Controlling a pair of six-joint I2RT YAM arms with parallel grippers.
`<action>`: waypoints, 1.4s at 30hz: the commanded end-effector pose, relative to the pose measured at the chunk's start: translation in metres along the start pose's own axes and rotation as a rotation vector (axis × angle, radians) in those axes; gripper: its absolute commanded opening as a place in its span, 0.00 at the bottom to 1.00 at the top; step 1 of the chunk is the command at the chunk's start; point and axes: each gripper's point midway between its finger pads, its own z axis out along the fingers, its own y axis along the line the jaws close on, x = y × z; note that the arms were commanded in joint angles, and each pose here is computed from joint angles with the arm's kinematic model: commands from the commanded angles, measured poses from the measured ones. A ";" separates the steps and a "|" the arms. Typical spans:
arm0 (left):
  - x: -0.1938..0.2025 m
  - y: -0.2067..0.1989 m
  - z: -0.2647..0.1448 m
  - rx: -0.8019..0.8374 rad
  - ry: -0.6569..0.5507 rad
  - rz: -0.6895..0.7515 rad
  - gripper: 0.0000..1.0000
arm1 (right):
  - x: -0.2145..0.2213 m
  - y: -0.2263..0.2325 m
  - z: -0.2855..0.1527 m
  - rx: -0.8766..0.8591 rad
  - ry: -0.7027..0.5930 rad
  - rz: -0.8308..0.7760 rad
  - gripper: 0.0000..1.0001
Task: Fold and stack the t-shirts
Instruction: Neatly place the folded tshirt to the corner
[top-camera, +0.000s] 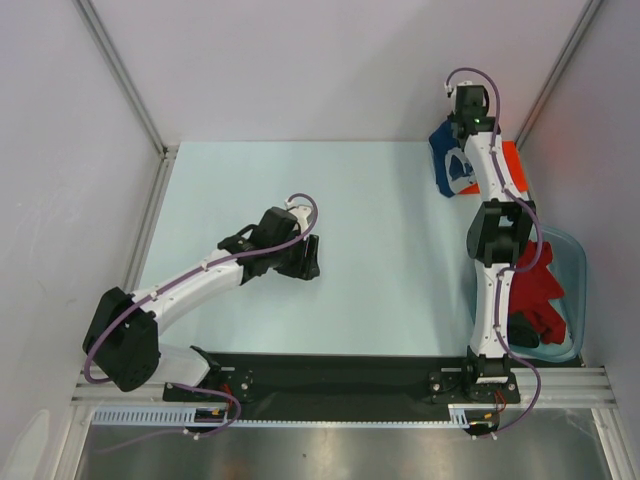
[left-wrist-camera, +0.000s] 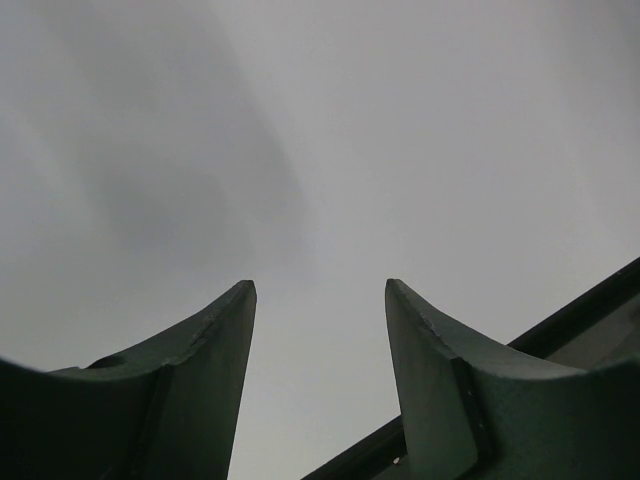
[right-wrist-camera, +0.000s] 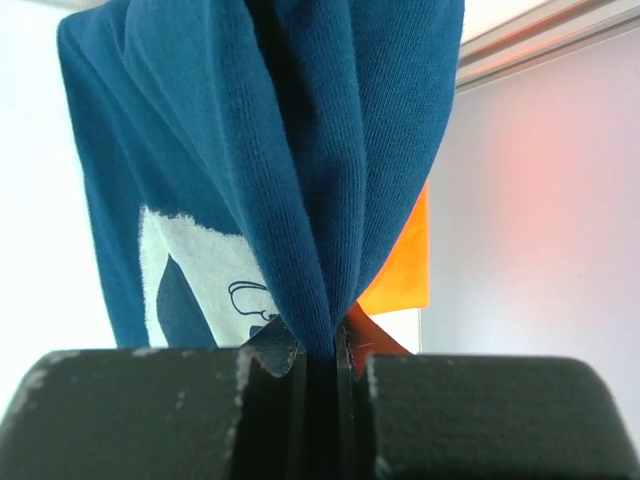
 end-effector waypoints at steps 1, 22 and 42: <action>-0.019 -0.006 -0.006 0.025 -0.044 0.014 0.60 | -0.053 -0.042 -0.041 0.104 -0.150 0.081 0.00; -0.020 -0.007 0.001 0.029 -0.011 -0.002 0.60 | -0.023 -0.058 0.003 0.107 -0.113 0.144 0.00; -0.025 -0.006 0.008 0.016 0.007 -0.009 0.60 | 0.018 -0.027 0.072 0.037 -0.067 0.135 0.00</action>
